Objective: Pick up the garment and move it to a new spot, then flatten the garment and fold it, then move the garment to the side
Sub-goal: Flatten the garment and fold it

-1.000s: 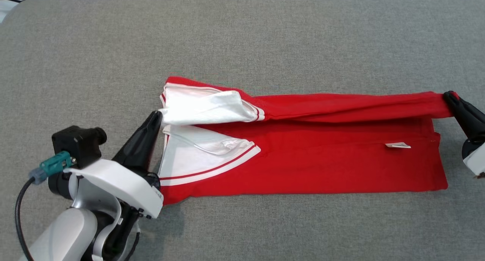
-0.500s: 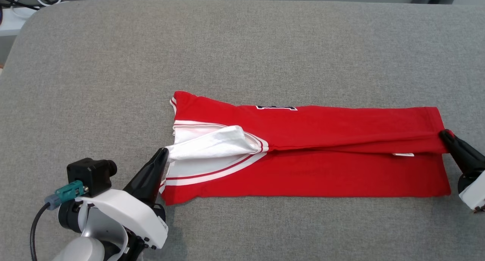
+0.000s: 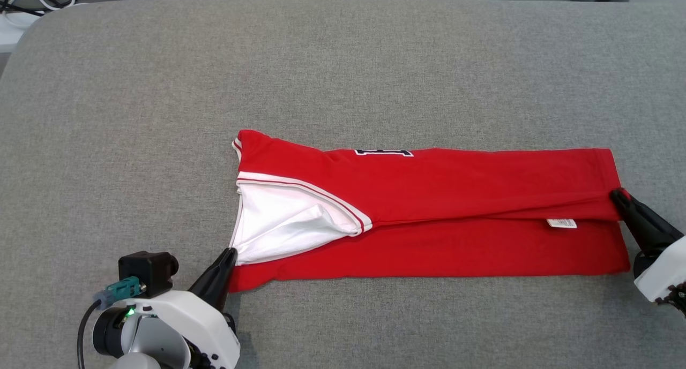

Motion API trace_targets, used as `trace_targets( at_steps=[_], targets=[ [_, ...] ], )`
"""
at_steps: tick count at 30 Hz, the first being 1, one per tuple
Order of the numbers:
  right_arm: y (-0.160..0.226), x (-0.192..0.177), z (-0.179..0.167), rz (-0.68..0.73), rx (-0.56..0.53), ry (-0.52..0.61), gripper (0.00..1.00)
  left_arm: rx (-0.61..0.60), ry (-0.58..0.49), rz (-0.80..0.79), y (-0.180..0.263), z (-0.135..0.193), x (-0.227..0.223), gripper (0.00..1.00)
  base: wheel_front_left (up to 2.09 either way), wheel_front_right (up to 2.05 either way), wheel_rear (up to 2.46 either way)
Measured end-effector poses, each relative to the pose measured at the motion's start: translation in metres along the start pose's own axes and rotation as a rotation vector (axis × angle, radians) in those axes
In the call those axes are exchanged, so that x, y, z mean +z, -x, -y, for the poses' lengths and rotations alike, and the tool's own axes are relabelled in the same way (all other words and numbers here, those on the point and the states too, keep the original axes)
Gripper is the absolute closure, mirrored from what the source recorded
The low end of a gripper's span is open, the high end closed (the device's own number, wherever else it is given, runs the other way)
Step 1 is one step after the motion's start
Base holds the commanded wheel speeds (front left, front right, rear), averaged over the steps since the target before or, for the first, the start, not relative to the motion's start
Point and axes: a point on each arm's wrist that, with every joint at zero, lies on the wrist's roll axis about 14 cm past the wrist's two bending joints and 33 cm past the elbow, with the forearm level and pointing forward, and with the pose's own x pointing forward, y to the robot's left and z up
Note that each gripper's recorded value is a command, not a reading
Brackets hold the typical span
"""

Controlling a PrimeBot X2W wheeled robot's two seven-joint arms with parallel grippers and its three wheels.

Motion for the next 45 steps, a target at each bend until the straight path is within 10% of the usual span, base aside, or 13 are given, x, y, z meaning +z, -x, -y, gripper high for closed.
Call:
trace_targets(
  at_steps=[12, 15, 17, 20, 45],
  targets=[
    [-0.002, -0.018, -0.003, -0.02, -0.016, -0.037, 1.0, 0.028, -0.002, -0.016, -0.007, -0.007, -0.013, 1.0, 0.0, 0.0, 0.0],
    [0.0, -0.021, -0.004, -0.024, -0.018, -0.042, 0.62, 0.042, 0.006, -0.003, -0.008, -0.009, -0.015, 0.94, 0.0, 0.0, 0.0],
    [0.002, -0.023, -0.003, -0.026, -0.027, -0.043, 0.0, 0.044, 0.01, 0.006, -0.008, -0.008, -0.015, 0.66, 0.0, 0.0, 0.0],
    [0.004, -0.022, -0.004, -0.019, -0.029, -0.045, 0.0, 0.046, 0.009, 0.02, -0.008, -0.008, -0.014, 0.0, 0.0, 0.0, 0.0],
    [0.022, 0.053, -0.047, 0.322, -0.021, 0.138, 0.0, 0.028, 0.044, 0.45, 0.011, 0.011, 0.07, 0.0, 0.0, 0.0, 0.0]
  ],
)
